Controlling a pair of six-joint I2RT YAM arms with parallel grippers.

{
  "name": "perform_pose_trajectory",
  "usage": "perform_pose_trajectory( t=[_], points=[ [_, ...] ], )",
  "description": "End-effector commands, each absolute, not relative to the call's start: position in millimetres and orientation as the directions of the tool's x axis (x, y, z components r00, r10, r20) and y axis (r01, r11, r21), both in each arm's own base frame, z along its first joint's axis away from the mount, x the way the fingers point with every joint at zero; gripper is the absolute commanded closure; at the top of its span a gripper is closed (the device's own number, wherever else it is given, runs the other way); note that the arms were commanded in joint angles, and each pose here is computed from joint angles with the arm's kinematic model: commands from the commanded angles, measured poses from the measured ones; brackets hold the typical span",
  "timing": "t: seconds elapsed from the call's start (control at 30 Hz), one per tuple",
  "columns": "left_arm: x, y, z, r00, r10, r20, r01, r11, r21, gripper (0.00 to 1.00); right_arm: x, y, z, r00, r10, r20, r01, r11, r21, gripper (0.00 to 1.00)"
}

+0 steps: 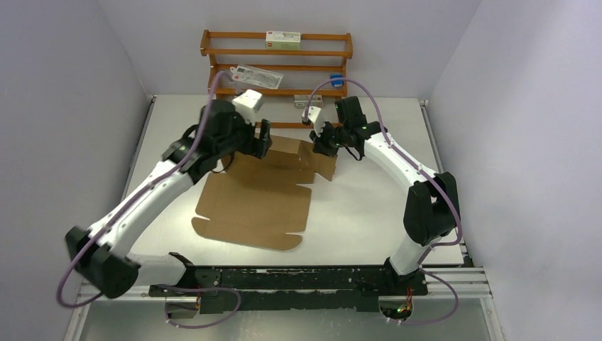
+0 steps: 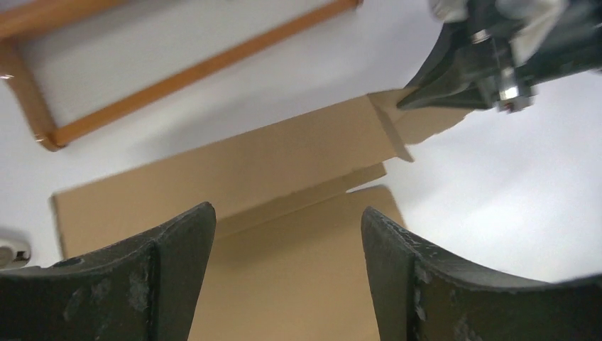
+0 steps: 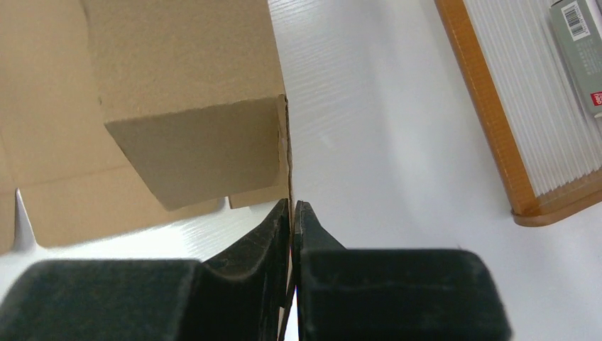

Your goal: Fold the paper box

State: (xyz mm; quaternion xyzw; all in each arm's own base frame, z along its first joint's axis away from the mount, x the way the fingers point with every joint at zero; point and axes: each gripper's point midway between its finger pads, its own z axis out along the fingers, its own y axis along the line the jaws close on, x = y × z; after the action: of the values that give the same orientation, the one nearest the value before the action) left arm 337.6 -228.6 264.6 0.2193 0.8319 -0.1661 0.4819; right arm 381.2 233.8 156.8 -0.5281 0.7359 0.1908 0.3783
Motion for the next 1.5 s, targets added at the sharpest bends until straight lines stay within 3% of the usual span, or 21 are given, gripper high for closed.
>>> perform_pose_trajectory(
  t=[0.0, 0.23, 0.53, 1.0, 1.47],
  points=[
    [310.6, -210.4, 305.6, -0.373, 0.052, -0.926, 0.445, 0.886, -0.129, 0.2, 377.5, 230.0, 165.1, -0.131, -0.635, -0.761, -0.923, 0.358, -0.14, 0.92],
    [260.4, -231.8, 249.6, -0.426, -0.055, -0.903, 0.446, 0.856, -0.263, 0.22, 376.0, 231.5, 169.3, -0.118, -0.631, -0.767, -0.926, 0.349, -0.144, 0.91],
    [244.1, -272.0, 183.2, -0.34, -0.01, -0.94, 0.468, 0.865, -0.179, 0.2, 374.9, 233.1, 166.7, -0.141, -0.625, -0.768, -0.927, 0.355, -0.119, 0.89],
    [272.4, -341.8, 118.7, -0.196, 0.003, -0.981, 0.5, 0.861, -0.097, 0.06, 369.3, 233.9, 167.4, -0.152, -0.609, -0.778, -0.927, 0.361, -0.1, 0.89],
    [304.2, -358.5, 70.1, -0.184, -0.002, -0.983, 0.378, 0.923, -0.072, 0.03, 363.9, 234.4, 166.4, -0.141, -0.61, -0.779, -0.937, 0.338, -0.094, 0.88]
  ],
)
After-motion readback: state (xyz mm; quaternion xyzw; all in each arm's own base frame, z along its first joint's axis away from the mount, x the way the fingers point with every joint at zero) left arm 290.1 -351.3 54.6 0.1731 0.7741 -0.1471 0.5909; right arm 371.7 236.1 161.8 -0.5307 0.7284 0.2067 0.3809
